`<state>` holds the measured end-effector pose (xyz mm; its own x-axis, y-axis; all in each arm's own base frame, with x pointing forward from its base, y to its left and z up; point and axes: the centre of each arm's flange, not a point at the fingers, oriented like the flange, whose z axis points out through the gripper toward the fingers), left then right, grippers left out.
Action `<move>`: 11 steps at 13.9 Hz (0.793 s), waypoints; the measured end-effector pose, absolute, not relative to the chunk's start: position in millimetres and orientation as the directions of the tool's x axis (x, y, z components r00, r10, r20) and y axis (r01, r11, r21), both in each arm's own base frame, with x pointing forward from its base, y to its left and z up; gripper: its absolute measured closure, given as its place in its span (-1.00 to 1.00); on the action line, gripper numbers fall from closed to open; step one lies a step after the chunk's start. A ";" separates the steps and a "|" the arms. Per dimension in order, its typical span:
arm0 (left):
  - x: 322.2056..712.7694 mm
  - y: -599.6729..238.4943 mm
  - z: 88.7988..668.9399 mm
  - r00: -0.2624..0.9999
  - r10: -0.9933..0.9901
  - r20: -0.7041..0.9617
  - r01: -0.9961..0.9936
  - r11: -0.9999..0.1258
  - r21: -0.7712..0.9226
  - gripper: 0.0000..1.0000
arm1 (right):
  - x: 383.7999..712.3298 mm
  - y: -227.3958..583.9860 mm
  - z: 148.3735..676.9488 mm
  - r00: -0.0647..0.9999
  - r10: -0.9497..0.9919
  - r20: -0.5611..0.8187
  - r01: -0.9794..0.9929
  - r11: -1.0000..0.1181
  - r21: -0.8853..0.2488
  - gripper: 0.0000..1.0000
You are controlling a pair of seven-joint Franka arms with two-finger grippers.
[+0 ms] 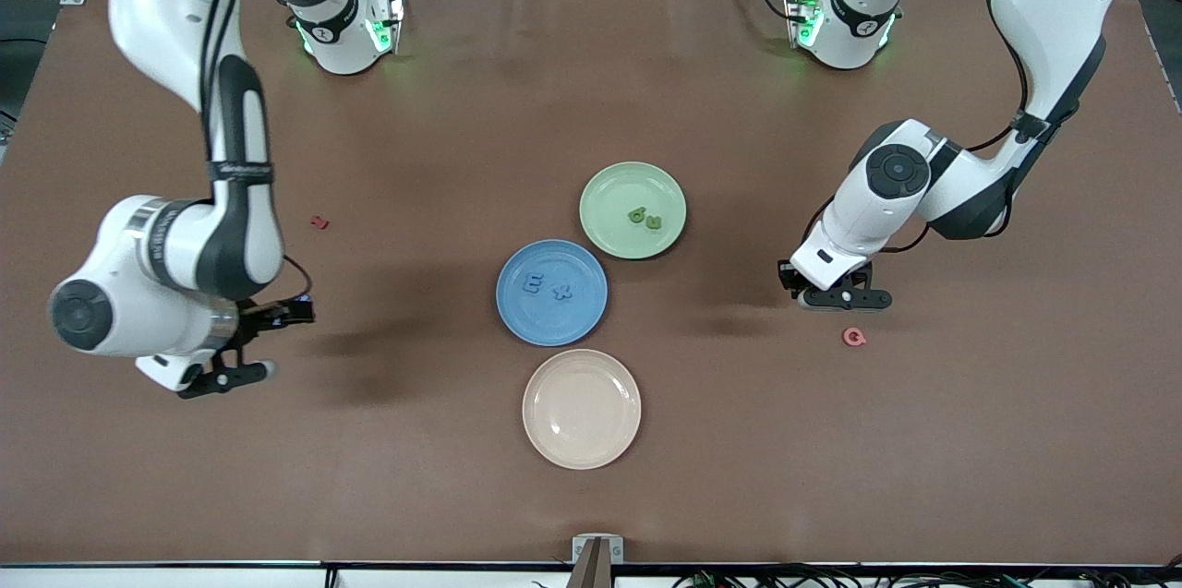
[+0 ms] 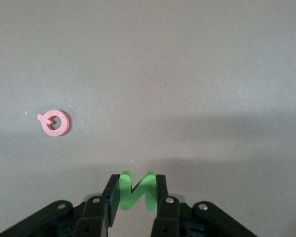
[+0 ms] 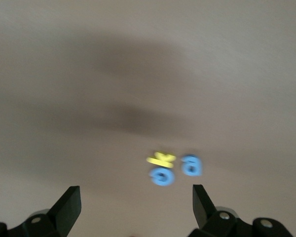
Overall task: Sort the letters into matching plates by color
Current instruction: 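Carry the green N to the green plate while the right gripper returns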
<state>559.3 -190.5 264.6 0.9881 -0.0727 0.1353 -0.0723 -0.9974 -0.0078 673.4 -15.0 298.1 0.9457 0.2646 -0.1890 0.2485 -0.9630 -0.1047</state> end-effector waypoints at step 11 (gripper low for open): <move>566.8 -249.8 333.9 0.995 -0.071 0.074 -0.071 -0.997 -0.013 0.33 | 632.2 -84.9 214.7 0.940 0.296 -0.172 0.295 -0.955 -0.034 -0.97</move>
